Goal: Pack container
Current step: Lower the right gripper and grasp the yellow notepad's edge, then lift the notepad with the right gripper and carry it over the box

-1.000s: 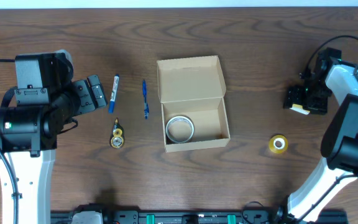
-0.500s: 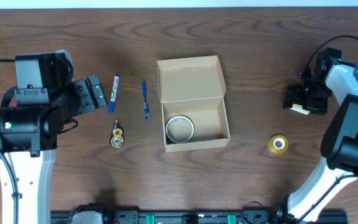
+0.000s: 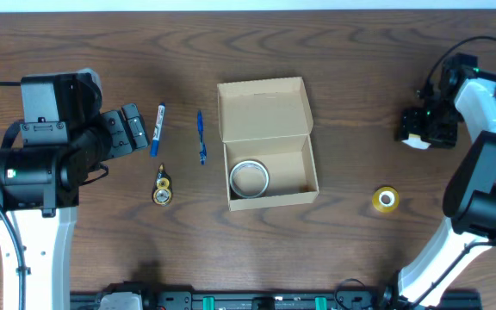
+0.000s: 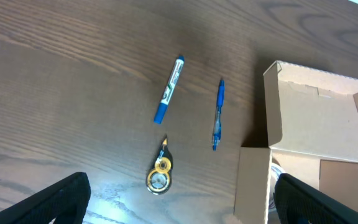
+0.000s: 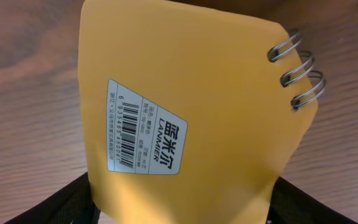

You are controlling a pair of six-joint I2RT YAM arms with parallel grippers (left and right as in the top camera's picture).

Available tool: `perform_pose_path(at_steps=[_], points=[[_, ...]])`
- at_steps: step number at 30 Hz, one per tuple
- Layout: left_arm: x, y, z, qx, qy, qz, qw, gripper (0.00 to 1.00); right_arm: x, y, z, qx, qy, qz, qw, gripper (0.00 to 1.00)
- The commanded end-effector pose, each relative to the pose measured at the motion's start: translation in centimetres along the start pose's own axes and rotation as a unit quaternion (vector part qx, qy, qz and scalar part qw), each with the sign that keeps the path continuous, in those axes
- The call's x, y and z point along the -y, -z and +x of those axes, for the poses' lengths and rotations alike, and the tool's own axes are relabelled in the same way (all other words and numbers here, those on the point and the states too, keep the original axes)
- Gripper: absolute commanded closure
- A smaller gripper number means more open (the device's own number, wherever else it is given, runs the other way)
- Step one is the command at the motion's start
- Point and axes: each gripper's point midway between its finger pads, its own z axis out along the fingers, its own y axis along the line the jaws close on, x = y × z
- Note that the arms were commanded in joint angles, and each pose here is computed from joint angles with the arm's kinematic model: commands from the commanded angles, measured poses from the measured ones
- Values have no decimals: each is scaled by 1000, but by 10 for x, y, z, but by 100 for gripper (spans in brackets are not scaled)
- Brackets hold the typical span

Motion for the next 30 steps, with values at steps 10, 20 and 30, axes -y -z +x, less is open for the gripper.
perform_pose_path(at_steps=[10,20,30], points=[[1,3,-3,4,-10,4,1000,5,-63,40,-29,40,88,6,995,28],[1,3,-3,3,-10,4,1000,5,-113,98,-42,83,147,10,986,28],[1,3,-4,5,-10,5,1000,5,-172,129,-30,103,216,1,971,29]])
